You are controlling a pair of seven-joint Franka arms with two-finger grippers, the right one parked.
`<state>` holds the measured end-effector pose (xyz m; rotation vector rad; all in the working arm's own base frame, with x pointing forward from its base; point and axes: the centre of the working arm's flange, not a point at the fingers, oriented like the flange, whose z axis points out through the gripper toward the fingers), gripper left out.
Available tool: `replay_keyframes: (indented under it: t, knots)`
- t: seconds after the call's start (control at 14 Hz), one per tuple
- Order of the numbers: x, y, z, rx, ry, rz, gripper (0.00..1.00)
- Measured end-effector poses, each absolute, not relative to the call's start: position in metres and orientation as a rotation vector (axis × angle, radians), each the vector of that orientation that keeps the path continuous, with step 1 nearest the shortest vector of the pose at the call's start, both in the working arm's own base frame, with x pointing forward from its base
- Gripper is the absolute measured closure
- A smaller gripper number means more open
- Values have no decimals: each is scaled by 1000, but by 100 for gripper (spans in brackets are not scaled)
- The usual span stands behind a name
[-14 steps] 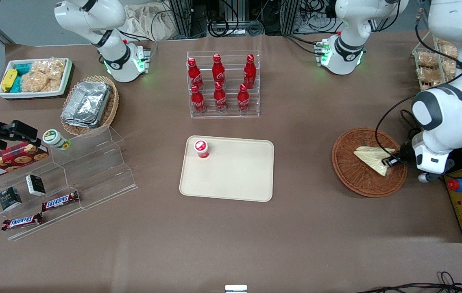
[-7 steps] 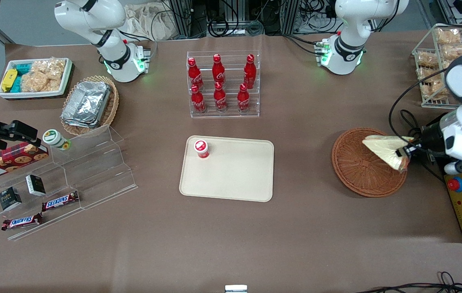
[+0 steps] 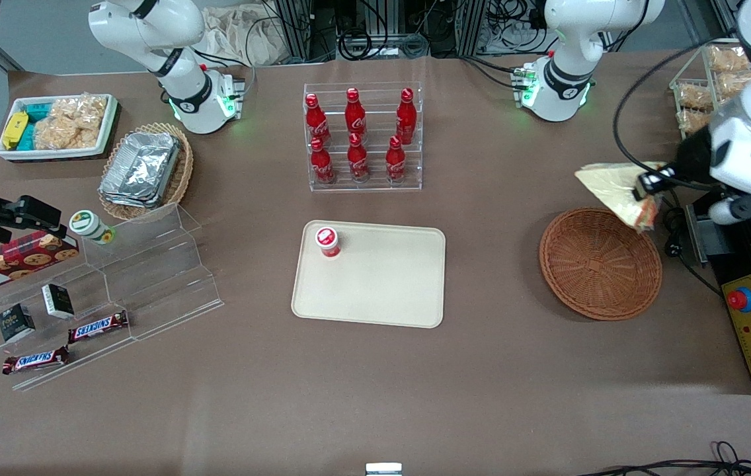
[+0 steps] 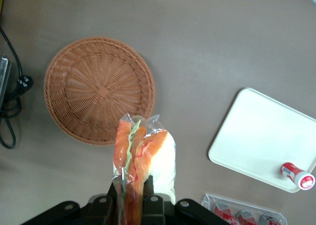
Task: Place sandwich from basket to tray
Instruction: 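Lift the sandwich out of the basket with the left gripper, then carry the sandwich over the cream tray and lower it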
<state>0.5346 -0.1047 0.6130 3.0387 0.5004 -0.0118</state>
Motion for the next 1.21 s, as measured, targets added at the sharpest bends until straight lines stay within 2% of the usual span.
replay_keyframes:
  t: [0.21,0.43,0.64,0.86,1.21]
  knots:
    - [507,-195,624,3104,455,13,79]
    - [479,-276,600,3189,323,-1,79]
    - [474,-331,547,3268,216,-51,79]
    - [494,-356,488,3286,162,-62,79]
    - [509,-406,376,3327,38,18,77]
